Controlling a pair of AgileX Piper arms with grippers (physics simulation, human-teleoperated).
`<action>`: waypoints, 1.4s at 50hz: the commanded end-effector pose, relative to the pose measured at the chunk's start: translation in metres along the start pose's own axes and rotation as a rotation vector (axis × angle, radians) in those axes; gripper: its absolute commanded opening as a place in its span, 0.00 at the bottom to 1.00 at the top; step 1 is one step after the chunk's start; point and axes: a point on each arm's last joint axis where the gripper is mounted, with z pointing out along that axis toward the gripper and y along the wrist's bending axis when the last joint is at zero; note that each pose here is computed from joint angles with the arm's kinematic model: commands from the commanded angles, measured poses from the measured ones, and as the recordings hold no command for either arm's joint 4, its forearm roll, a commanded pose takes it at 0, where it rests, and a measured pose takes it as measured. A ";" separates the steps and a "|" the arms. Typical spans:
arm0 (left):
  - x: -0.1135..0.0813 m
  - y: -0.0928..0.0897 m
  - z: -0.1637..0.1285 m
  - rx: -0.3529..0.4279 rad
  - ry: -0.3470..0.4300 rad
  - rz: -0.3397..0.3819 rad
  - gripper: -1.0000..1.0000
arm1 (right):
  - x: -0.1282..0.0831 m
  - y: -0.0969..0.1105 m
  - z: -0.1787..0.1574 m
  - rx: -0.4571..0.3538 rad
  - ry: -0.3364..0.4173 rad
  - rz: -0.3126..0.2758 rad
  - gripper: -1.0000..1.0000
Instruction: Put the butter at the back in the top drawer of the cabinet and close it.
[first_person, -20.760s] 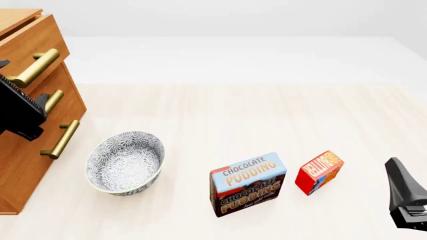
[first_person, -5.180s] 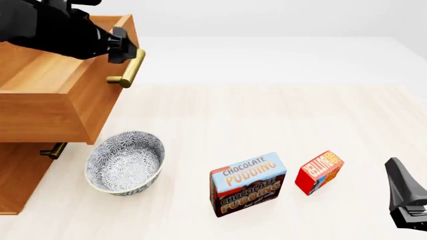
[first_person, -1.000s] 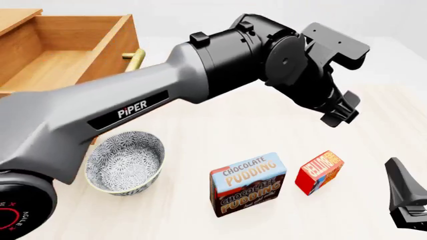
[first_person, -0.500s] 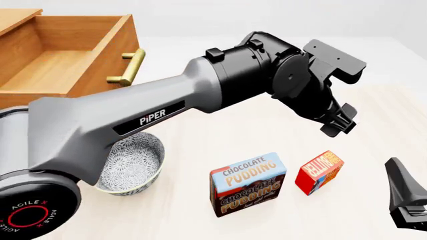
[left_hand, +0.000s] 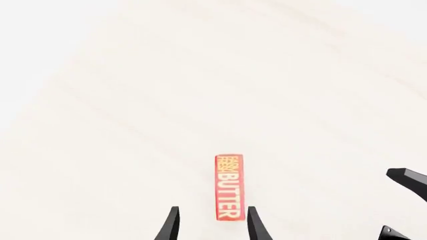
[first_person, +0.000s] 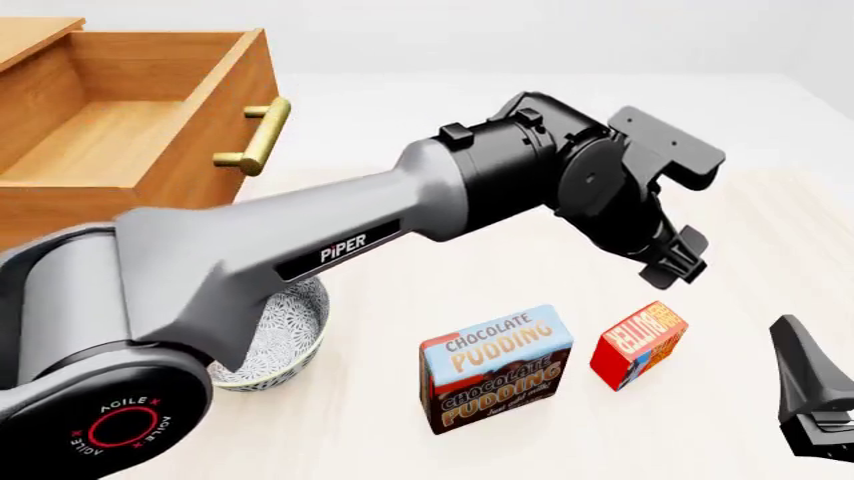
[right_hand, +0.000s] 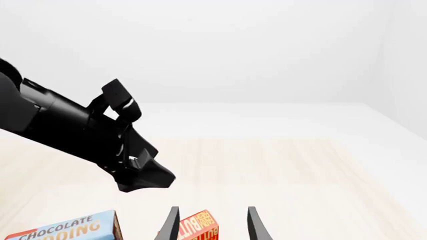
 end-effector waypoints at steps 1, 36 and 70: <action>0.002 -0.001 0.010 0.002 0.011 -0.004 1.00 | 0.000 0.000 0.000 0.000 0.000 0.000 1.00; 0.007 -0.010 0.031 0.013 0.033 -0.015 1.00 | 0.000 0.000 0.000 0.000 0.000 0.000 1.00; 0.013 -0.017 0.052 0.021 0.052 -0.032 1.00 | 0.000 0.000 0.000 0.000 0.000 0.000 1.00</action>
